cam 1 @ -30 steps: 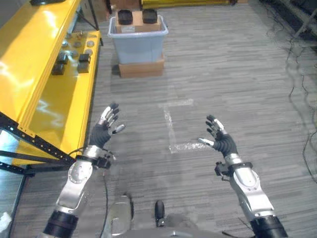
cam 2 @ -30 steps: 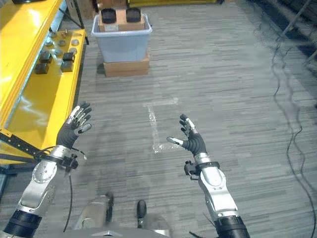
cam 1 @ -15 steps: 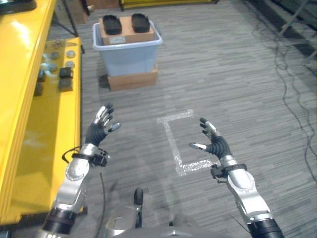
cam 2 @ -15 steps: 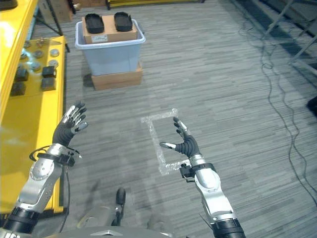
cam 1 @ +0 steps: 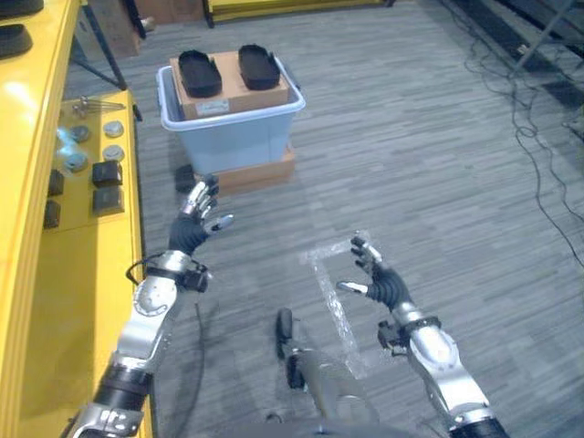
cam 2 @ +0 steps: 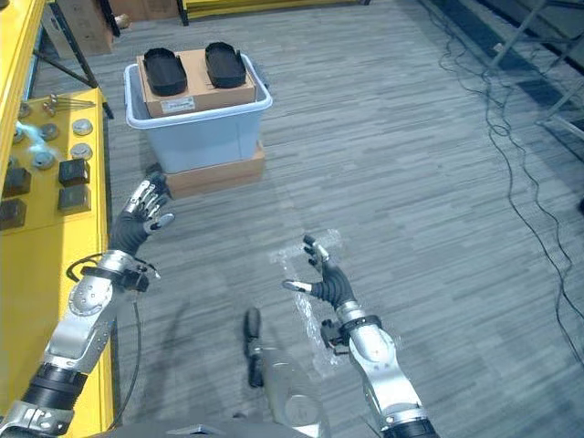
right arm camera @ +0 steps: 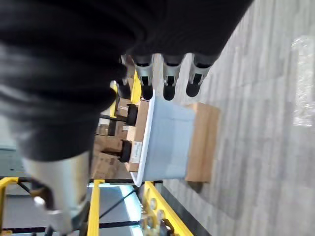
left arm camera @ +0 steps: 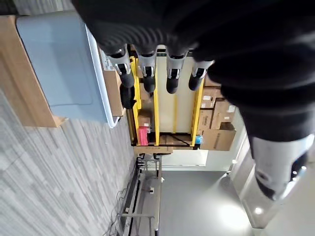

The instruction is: Move parts from the plastic box to the shelf.

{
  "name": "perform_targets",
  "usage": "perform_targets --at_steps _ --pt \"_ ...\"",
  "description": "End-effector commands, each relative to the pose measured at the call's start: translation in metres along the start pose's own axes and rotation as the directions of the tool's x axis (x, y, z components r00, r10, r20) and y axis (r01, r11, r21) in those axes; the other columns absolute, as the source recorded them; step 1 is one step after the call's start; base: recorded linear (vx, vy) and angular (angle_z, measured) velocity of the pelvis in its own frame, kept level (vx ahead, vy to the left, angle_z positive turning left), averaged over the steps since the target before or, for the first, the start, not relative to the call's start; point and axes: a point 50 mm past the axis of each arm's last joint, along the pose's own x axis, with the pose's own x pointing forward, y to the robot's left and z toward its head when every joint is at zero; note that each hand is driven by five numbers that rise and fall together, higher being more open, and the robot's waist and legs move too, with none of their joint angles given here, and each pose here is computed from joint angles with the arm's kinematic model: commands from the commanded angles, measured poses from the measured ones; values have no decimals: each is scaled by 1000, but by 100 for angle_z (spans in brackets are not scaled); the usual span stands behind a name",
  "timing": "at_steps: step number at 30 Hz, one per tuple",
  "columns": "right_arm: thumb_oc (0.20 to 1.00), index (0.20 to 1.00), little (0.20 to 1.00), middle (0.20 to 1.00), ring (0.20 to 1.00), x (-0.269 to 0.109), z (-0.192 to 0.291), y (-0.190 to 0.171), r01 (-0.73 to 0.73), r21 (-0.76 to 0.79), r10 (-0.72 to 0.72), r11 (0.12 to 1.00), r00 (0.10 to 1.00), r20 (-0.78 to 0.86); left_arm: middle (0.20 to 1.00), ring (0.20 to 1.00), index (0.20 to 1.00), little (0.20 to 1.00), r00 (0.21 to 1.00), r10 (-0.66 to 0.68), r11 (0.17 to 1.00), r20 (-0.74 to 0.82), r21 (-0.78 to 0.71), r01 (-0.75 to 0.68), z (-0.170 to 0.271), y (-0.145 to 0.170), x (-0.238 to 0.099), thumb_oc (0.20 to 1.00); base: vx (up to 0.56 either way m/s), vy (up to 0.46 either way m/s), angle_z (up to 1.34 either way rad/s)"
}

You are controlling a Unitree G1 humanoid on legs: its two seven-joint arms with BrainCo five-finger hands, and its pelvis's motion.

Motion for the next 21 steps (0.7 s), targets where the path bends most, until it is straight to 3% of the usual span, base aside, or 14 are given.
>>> perform_targets --at_steps 1,9,16,21 --pt "1000 1000 1000 1000 1000 22 31 -13 -15 -33 21 999 986 164 1000 1000 1000 1000 995 -50 997 89 55 45 18 4 -12 1000 634 -372 88" --pt "1000 1000 1000 1000 1000 24 33 -27 17 -60 -8 998 989 146 1000 1000 1000 1000 998 -22 999 60 -28 24 12 5 -16 1000 400 -251 4" --pt "1000 1000 1000 1000 1000 27 29 -31 38 -142 -20 989 992 124 1000 1000 1000 1000 998 -40 998 41 -37 42 7 0 -18 1000 375 26 -43" --pt "1000 1000 1000 1000 1000 22 19 -23 34 -101 -25 994 995 93 1000 1000 1000 1000 998 -46 999 41 4 45 9 1 -15 1000 302 48 -27"
